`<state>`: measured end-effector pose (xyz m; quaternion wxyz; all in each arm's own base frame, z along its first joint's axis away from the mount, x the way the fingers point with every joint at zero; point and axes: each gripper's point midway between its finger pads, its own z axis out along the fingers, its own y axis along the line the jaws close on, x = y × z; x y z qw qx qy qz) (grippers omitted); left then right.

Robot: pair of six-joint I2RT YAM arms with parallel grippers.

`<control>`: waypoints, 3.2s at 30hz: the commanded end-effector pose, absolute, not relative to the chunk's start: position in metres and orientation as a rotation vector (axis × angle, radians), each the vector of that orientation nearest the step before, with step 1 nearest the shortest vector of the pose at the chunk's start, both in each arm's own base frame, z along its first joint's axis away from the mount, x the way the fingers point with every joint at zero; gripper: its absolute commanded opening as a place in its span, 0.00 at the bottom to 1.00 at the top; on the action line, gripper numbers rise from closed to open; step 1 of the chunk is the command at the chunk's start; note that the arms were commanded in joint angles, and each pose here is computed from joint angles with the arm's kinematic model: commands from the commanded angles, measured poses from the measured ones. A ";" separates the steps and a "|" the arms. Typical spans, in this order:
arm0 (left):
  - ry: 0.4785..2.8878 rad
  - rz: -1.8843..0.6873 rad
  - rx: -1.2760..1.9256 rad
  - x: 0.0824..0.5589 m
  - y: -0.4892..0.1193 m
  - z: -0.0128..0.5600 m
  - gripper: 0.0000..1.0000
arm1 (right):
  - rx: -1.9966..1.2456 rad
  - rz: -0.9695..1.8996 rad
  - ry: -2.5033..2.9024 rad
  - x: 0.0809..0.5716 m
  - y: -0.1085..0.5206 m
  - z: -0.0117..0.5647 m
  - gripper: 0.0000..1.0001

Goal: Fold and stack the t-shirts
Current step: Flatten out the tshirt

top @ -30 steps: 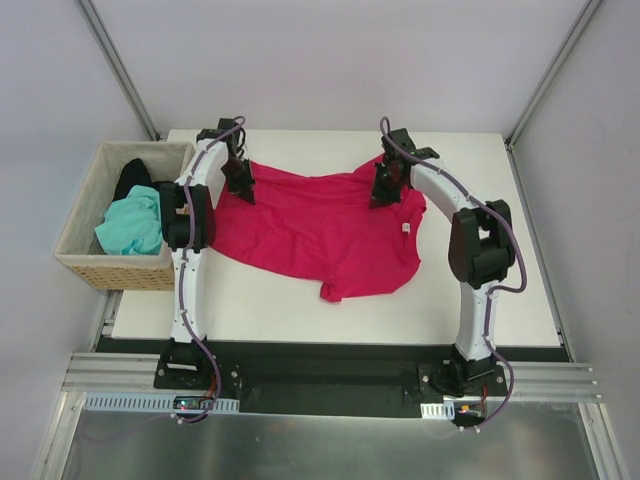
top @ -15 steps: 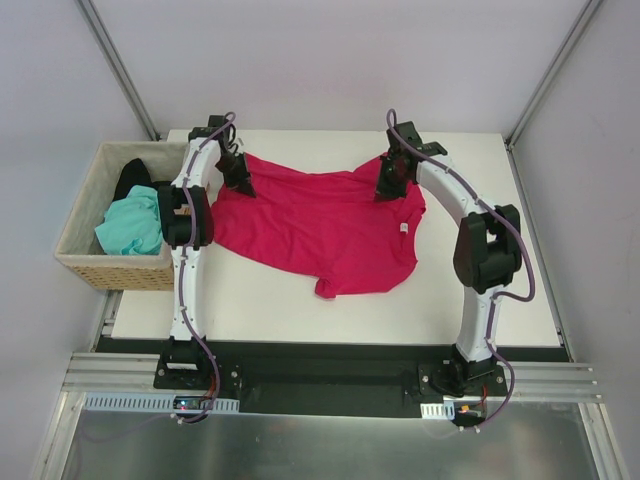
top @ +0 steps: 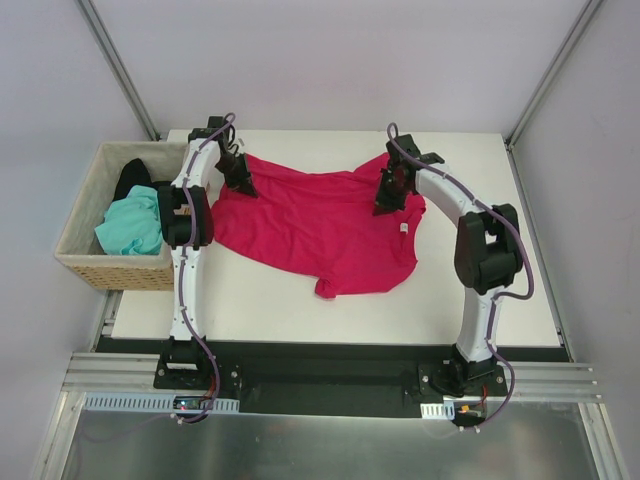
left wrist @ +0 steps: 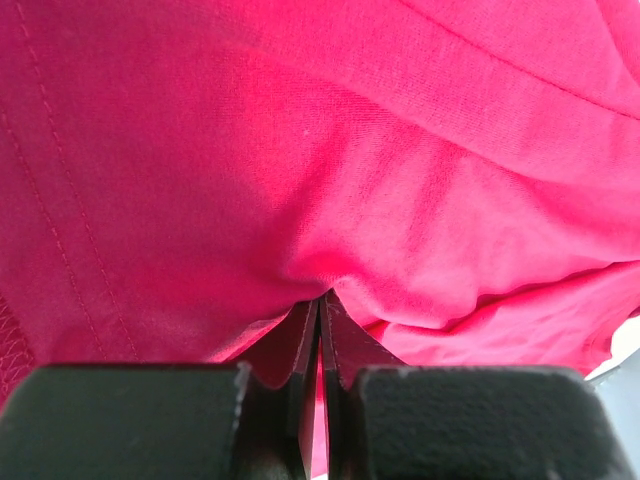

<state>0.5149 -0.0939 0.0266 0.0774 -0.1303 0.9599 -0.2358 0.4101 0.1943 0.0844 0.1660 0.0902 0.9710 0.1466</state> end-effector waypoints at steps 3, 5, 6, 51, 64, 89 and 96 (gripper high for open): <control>2.884 -0.684 -0.372 0.506 -0.091 0.040 0.00 | 0.351 0.531 2.709 0.435 0.201 0.085 0.01; 2.873 -0.675 -0.365 0.507 -0.090 0.044 0.01 | 0.391 0.544 2.706 0.439 0.198 0.080 0.01; 2.866 -0.677 -0.364 0.509 -0.091 0.046 0.01 | 0.411 0.562 2.713 0.438 0.197 0.076 0.01; 2.409 -0.832 -0.042 0.505 -0.119 0.229 0.13 | 0.583 0.628 2.623 0.480 0.166 0.061 0.01; 2.424 -0.707 -0.066 0.468 -0.113 0.242 0.11 | 0.614 0.662 2.679 0.463 0.166 0.029 0.01; 2.424 -0.612 -0.091 0.430 -0.099 0.267 0.13 | 0.832 0.606 2.551 0.514 0.116 0.025 0.01; 2.437 -0.595 -0.087 0.425 -0.096 0.266 0.13 | 0.843 0.642 2.521 0.542 0.108 0.023 0.01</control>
